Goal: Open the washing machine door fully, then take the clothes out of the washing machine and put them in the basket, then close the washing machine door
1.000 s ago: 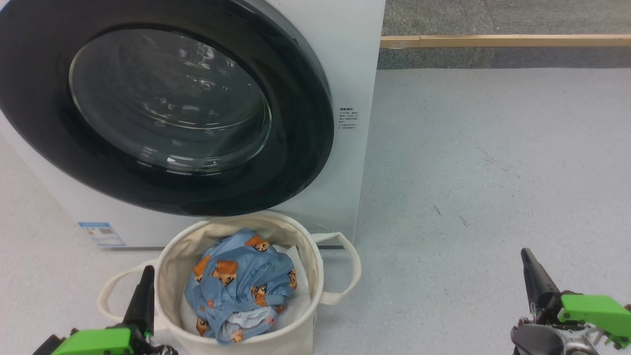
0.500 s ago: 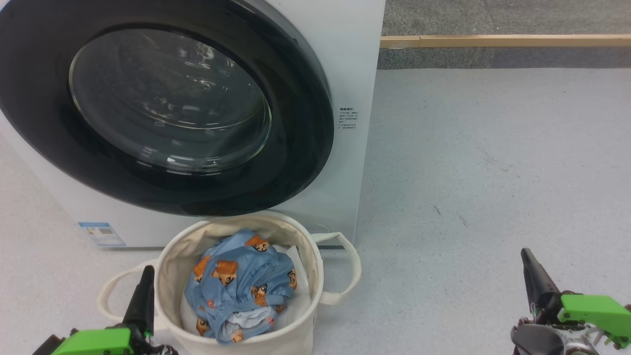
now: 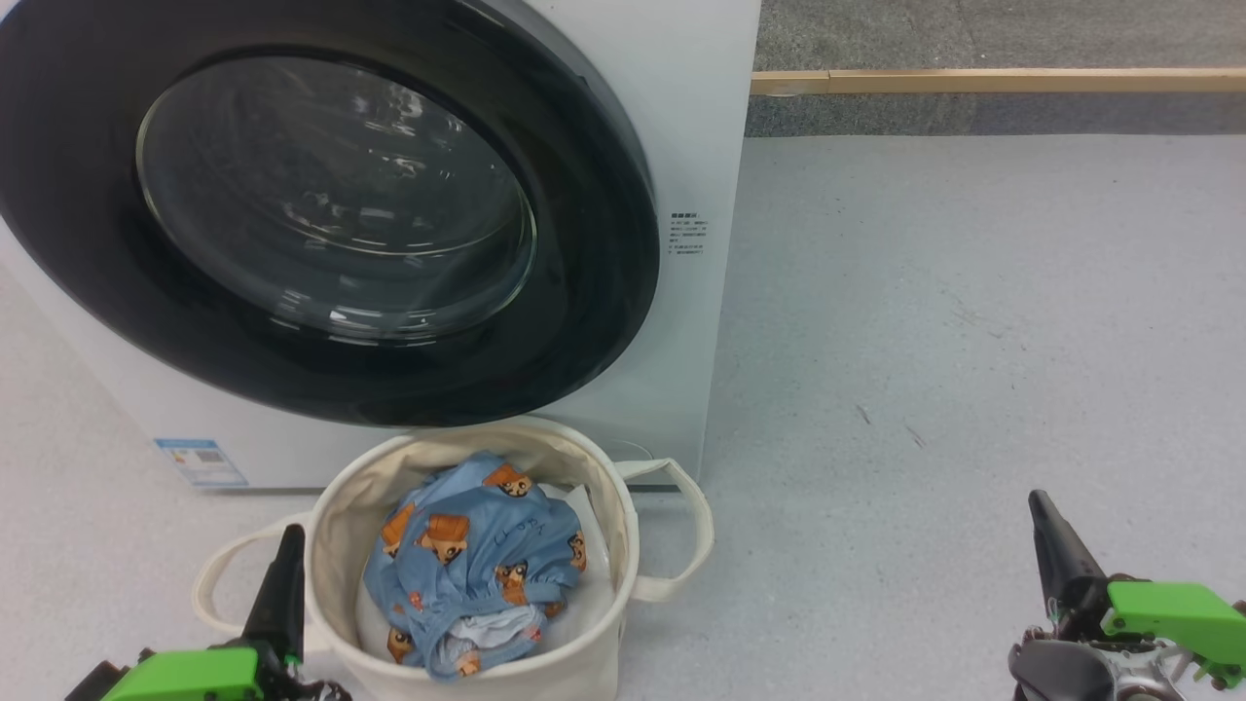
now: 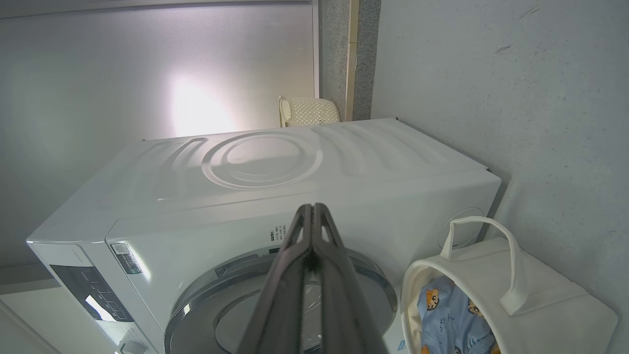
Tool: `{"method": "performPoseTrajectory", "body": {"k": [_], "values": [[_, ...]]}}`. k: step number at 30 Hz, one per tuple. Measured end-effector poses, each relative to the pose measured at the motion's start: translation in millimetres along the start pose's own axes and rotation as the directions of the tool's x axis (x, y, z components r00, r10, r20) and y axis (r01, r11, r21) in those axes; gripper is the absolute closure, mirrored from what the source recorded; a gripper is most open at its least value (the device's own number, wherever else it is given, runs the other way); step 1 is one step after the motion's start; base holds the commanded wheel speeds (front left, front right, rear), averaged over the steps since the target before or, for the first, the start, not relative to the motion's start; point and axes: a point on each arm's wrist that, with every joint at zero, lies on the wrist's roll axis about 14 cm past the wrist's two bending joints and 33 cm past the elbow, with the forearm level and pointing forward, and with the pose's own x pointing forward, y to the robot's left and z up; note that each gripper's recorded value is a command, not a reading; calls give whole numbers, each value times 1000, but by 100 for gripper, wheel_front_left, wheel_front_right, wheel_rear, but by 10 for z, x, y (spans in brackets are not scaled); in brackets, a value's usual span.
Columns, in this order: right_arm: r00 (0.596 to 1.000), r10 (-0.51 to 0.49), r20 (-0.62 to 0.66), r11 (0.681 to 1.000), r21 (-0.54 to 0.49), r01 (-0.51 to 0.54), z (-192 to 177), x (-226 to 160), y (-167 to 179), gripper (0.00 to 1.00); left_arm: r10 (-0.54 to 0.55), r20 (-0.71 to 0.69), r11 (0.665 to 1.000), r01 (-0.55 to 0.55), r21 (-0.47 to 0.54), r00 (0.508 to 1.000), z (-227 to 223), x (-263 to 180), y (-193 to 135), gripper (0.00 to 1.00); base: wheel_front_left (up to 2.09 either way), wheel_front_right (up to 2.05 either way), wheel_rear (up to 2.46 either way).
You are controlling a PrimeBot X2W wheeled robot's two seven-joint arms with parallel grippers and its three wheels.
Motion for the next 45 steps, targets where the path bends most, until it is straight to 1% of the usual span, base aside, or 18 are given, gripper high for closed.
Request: {"method": "performPoseTrajectory", "body": {"k": [45], "values": [[1000, 0, 0, 1000, 0, 0, 0, 0, 1, 100, 0, 1, 1000, 0, -3, 1000, -7, 0, 1, 100, 0, 0, 0]]}}
